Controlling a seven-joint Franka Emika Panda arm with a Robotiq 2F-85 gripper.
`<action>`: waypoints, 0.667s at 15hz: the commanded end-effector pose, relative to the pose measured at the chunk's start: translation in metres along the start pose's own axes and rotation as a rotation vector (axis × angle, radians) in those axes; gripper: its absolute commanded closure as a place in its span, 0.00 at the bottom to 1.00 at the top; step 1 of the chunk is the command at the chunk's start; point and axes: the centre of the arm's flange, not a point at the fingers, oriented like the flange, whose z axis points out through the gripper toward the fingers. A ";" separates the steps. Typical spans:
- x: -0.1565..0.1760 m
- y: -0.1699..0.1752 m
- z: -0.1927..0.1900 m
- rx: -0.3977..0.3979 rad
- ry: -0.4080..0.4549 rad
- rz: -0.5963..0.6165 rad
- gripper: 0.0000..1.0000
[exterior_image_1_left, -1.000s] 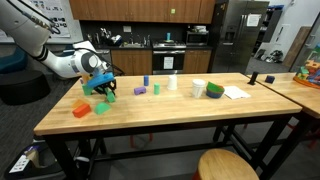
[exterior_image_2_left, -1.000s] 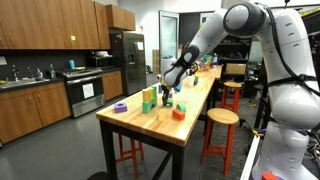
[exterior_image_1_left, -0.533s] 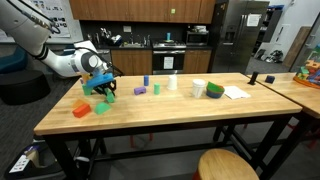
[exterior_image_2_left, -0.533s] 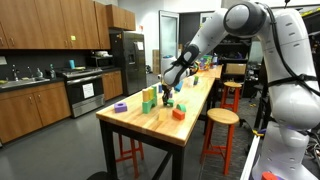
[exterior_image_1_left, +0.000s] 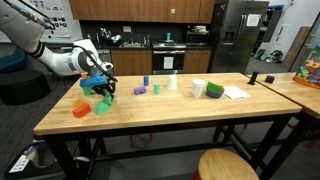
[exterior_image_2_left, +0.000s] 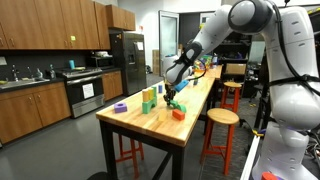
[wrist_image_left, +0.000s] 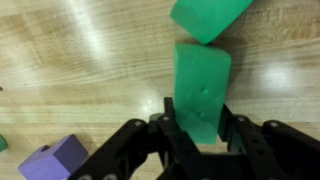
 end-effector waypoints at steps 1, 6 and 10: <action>-0.023 -0.012 -0.055 -0.026 0.011 -0.027 0.84; -0.025 -0.018 -0.140 -0.115 0.131 -0.089 0.84; -0.023 -0.029 -0.178 -0.155 0.196 -0.305 0.84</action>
